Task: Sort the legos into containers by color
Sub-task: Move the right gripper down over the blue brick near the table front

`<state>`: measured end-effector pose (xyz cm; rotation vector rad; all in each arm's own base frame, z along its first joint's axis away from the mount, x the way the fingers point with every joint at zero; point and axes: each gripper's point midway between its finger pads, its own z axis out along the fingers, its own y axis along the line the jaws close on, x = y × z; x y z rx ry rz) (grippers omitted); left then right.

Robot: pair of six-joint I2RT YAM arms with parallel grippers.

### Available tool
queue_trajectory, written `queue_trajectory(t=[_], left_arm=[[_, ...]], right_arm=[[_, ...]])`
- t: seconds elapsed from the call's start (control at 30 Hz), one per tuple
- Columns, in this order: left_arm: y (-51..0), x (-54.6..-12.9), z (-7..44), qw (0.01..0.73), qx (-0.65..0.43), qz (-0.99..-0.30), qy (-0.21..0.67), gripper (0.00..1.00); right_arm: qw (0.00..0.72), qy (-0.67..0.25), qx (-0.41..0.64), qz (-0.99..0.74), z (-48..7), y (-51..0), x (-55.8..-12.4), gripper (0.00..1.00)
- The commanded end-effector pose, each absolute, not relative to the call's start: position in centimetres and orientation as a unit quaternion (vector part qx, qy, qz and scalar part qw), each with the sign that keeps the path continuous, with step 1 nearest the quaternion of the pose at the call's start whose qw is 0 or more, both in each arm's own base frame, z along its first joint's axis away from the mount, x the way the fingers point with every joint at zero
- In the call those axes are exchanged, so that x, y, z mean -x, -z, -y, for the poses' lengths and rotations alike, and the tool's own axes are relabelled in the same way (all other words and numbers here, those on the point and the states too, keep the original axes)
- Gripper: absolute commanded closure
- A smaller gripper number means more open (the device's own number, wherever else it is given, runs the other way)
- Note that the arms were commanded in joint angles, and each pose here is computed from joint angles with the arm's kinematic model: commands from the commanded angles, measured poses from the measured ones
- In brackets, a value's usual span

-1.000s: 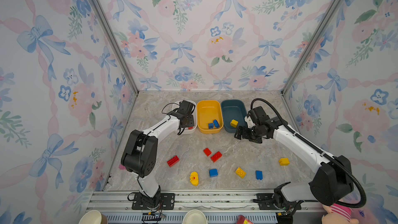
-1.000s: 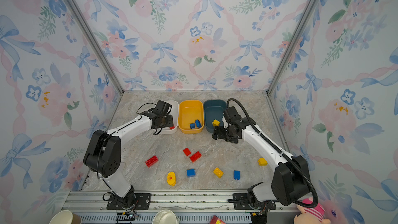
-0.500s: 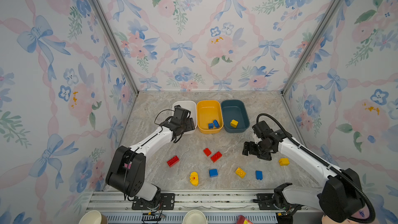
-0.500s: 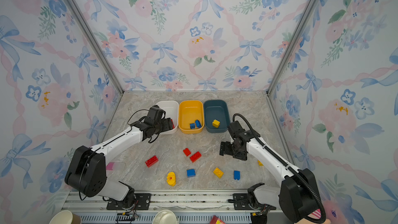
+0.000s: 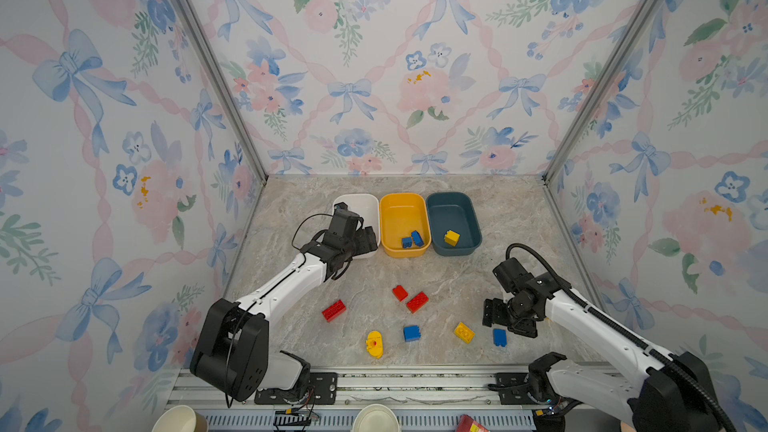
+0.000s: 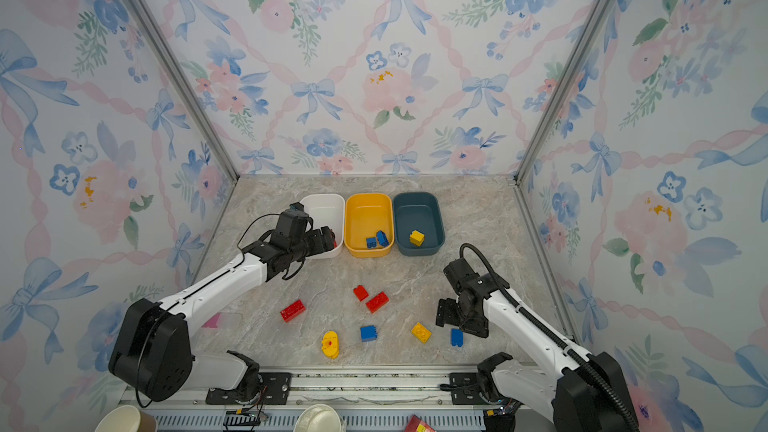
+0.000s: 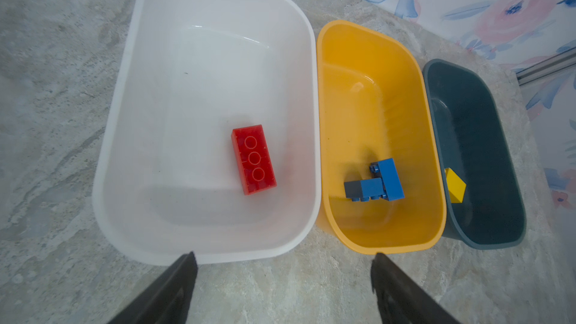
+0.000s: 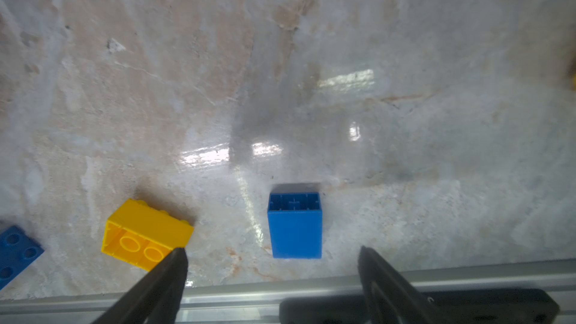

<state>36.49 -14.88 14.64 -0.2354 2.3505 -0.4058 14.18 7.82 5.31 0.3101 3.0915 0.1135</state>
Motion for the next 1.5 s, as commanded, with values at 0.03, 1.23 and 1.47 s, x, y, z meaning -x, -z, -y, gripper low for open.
queue_trajectory(t=[0.03, 1.23, 1.47], left_arm=[[-15.1, -35.9, 15.2, 0.367, 0.091, -0.909, 0.174, 0.1], [-16.9, -35.6, 16.7, 0.369, 0.074, -0.901, 0.217, 0.09], [-16.6, -35.4, 16.9, 0.363, 0.068, -0.903, 0.22, 0.08]], right_arm=[[0.022, 0.0, -0.106, -0.994, -7.2, -4.9, -13.5, 0.18], [0.015, 0.043, -0.125, -0.991, -8.3, -3.2, -13.5, 0.31], [0.028, 0.048, -0.138, -0.989, -8.0, -3.3, -13.5, 0.35]])
